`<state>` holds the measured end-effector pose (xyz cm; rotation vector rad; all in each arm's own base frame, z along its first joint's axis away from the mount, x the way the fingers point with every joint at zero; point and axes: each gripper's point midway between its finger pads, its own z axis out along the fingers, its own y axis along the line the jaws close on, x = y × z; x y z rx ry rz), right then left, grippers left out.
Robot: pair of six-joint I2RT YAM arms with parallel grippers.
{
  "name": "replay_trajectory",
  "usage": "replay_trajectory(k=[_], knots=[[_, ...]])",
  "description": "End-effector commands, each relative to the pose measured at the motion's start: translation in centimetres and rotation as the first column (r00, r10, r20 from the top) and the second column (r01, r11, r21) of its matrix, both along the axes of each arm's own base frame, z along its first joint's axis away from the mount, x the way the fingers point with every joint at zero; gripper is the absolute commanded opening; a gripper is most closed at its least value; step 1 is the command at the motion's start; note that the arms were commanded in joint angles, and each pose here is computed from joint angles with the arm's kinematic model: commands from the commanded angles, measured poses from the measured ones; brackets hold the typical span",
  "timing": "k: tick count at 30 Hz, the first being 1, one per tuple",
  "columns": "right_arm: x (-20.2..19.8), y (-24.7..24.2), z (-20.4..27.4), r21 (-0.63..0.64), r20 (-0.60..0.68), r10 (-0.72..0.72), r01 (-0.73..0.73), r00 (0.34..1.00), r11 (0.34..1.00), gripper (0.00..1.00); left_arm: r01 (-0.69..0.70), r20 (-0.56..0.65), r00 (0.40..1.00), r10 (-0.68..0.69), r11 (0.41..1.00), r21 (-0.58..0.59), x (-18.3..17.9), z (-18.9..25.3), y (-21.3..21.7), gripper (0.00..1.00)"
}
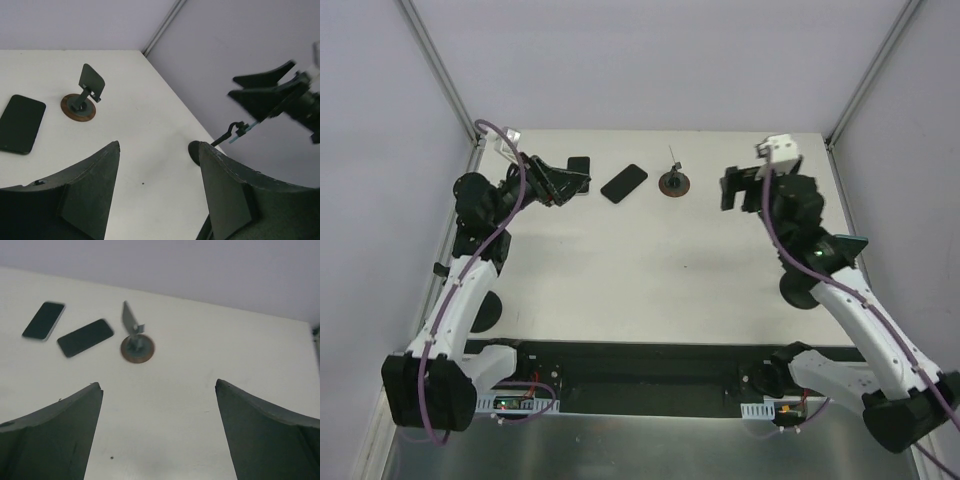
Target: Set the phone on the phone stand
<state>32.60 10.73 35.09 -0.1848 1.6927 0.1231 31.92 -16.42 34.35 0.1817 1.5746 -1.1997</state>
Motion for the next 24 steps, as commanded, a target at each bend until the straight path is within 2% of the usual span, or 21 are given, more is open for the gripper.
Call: replay_trajectory(k=[1,2,3,4,5,6,7,9,10,12,13,14,15,16,17,18,19,21,22,23,24], knots=[[2.0,8.2,-0.5,0.053,0.150,0.127,-0.136,0.981,0.989,0.97,-0.098,-0.074,0.992,0.098,0.995,-0.003,-3.7,2.5,1.3,0.65],[2.3,10.0,-1.7,0.068,0.139,0.157,-0.167,0.978,0.984,0.97,-0.178,-0.087,0.980,0.180,0.984,0.030,-3.7,2.5,2.4,0.66],[2.9,13.2,-4.3,0.058,0.092,0.214,-0.220,0.973,0.974,0.97,-0.234,-0.031,0.971,0.237,0.969,0.084,-4.8,3.1,3.4,0.70],[3.2,15.1,-4.0,0.081,0.117,0.245,-0.255,0.962,0.963,0.97,-0.273,-0.150,0.943,0.297,0.949,0.161,-5.8,0.2,4.4,0.72],[3.4,16.8,-4.0,0.087,0.125,0.271,-0.282,0.955,0.955,0.97,-0.325,-0.138,0.925,0.355,0.925,0.198,-6.6,0.8,5.4,0.81],[3.2,19.4,-5.8,0.073,0.096,0.318,-0.325,0.943,0.943,0.97,-0.458,-0.108,0.861,0.497,0.850,0.260,-6.9,0.6,8.1,0.85],[3.1,20.8,-5.3,0.090,0.131,0.344,-0.357,0.930,0.930,0.96,-0.477,-0.190,0.804,0.563,0.803,0.358,-8.4,-2.1,9.5,0.91],[2.1,23.5,-6.9,0.076,0.133,0.408,-0.420,0.903,0.904,0.97,-0.562,-0.186,0.702,0.688,0.695,0.448,-9.9,-2.7,12.5,0.99],[1.5,24.4,-6.5,0.085,0.163,0.439,-0.456,0.883,0.886,0.97,-0.619,-0.177,0.606,0.776,0.599,0.509,-10.4,-3.5,14.8,0.99],[0.3,25.4,-8.0,0.089,0.140,0.479,-0.492,0.867,0.866,0.97,-0.585,-0.230,0.508,0.830,0.529,0.615,-11.9,-5.5,16.3,0.99],[-0.3,25.8,-8.2,0.102,0.145,0.499,-0.515,0.854,0.851,0.97,-0.611,-0.226,0.418,0.880,0.456,0.647,-12.2,-5.7,17.8,0.99],[-0.7,25.9,-8.4,0.111,0.146,0.513,-0.529,0.846,0.841,0.97,-0.590,-0.259,0.346,0.902,0.424,0.687,-13.7,-6.2,18.5,0.99],[-1.2,26.1,-8.6,0.116,0.150,0.526,-0.543,0.837,0.831,0.97,-0.607,-0.310,0.243,0.919,0.394,0.690,-13.7,-6.5,18.9,0.99],[-1.5,26.0,-9.2,0.119,0.151,0.534,-0.551,0.832,0.826,0.97,-0.619,-0.311,0.144,0.939,0.331,0.713,-14.6,-6.6,20.0,0.99],[-1.7,25.9,-9.0,0.121,0.156,0.534,-0.553,0.831,0.824,0.97,-0.666,-0.276,0.032,0.961,0.226,0.711,-15.4,-5.2,21.7,0.99],[-1.7,25.8,-9.0,0.115,0.159,0.534,-0.553,0.830,0.825,0.97,-0.670,-0.295,-0.068,0.953,0.175,0.721,-16.2,-5.4,22.3,0.99],[-1.7,25.5,-9.0,0.101,0.162,0.528,-0.546,0.834,0.832,0.97,-0.691,-0.290,-0.092,0.953,0.148,0.707,-16.1,-4.8,22.6,0.99],[-1.7,24.9,-8.5,0.095,0.175,0.514,-0.534,0.840,0.840,0.97,-0.718,-0.320,-0.119,0.940,0.141,0.681,-15.0,-4.2,22.7,0.99],[-1.7,24.6,-8.4,0.095,0.181,0.507,-0.528,0.843,0.844,0.97,-0.714,-0.336,-0.122,0.934,0.153,0.683,-14.6,-4.2,22.6,0.99],[-1.9,24.3,-8.3,0.080,0.189,0.506,-0.527,0.841,0.846,0.96,-0.709,-0.374,-0.106,0.921,0.193,0.678,-14.1,-4.2,21.9,0.99],[-1.8,24.2,-8.3,0.076,0.191,0.504,-0.525,0.842,0.848,0.97,-0.703,-0.394,-0.164,0.904,0.173,0.689,-13.5,-4.6,22.4,0.99]])
